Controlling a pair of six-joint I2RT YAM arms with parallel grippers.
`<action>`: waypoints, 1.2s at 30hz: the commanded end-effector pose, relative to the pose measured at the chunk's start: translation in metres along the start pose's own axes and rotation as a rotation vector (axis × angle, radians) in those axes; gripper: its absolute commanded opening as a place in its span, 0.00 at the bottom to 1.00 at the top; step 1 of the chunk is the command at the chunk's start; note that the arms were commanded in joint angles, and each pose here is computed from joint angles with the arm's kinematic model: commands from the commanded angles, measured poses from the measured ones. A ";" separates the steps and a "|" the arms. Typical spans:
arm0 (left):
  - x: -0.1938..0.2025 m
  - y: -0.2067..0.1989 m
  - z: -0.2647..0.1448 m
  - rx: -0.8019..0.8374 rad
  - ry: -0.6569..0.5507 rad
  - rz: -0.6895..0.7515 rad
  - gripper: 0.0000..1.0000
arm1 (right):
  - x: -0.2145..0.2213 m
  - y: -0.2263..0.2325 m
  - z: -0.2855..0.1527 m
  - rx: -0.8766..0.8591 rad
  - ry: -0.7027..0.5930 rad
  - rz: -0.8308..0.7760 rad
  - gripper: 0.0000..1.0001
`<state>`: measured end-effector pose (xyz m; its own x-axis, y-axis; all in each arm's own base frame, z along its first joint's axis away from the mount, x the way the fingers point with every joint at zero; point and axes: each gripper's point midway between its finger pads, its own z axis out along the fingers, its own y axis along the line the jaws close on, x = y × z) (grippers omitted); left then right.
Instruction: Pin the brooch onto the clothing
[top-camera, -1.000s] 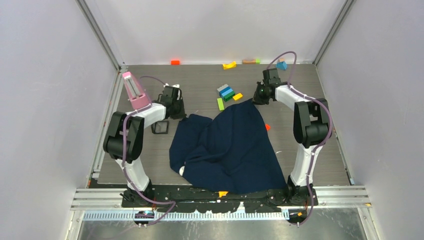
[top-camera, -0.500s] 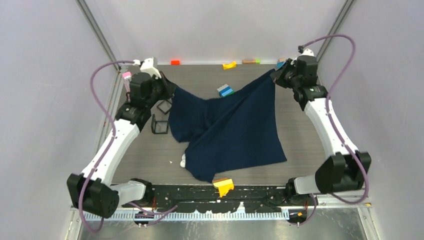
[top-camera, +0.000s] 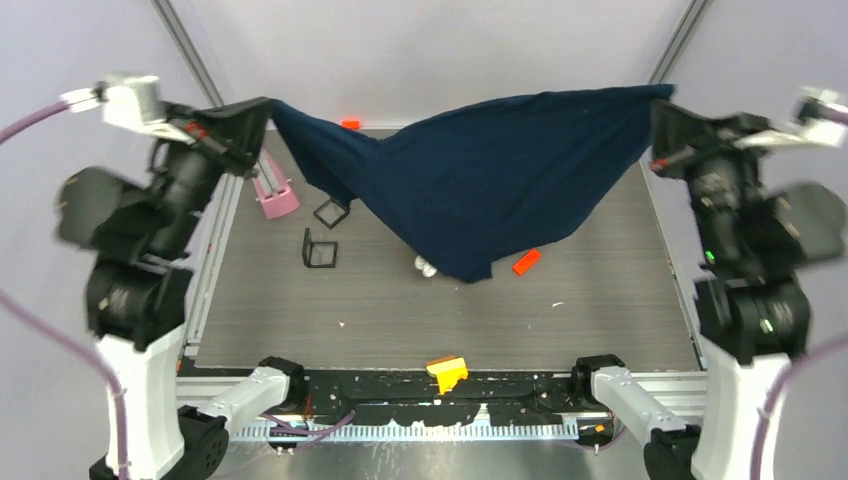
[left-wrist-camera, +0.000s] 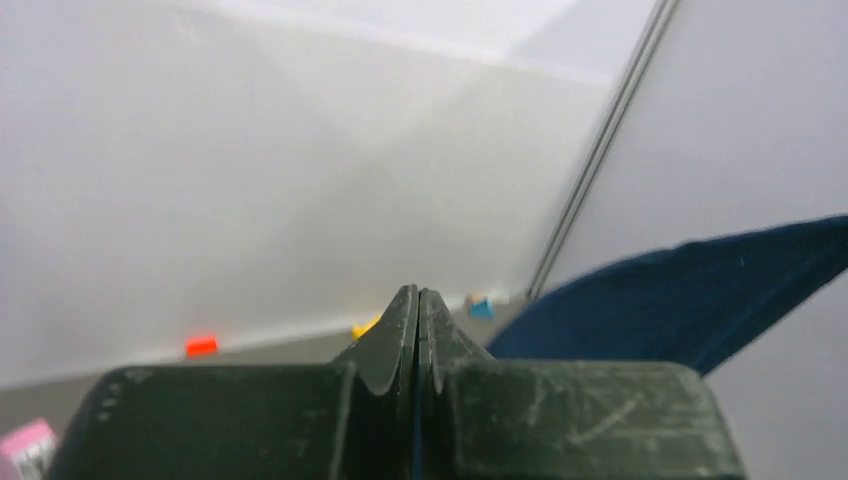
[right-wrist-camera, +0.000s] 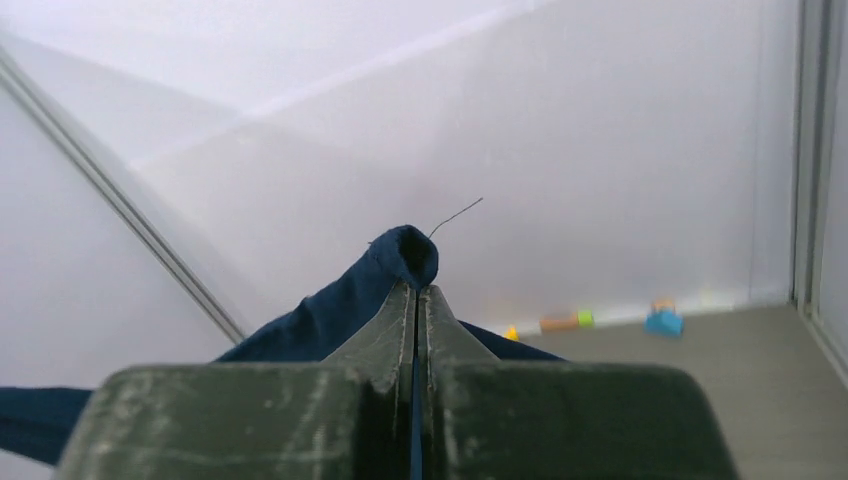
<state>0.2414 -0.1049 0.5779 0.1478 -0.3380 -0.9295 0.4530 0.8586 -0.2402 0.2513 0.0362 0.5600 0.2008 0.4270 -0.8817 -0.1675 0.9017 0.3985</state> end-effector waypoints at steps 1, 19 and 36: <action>-0.063 -0.025 -0.046 0.045 -0.098 0.091 0.00 | -0.066 0.018 -0.057 -0.023 -0.167 -0.043 0.01; -0.087 -0.007 -0.026 -0.044 -0.144 0.229 0.00 | -0.082 0.003 -0.076 0.059 -0.253 -0.062 0.01; 0.228 0.171 0.319 -0.221 0.224 0.412 0.05 | 0.222 -0.242 0.167 0.604 0.100 -0.160 0.04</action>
<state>0.5818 -0.1631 0.3839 -0.0906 0.0926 -0.9916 0.2820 0.9573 0.0636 0.4426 -0.0361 0.3360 -0.0129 0.2456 -0.9693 0.3528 0.9081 0.2255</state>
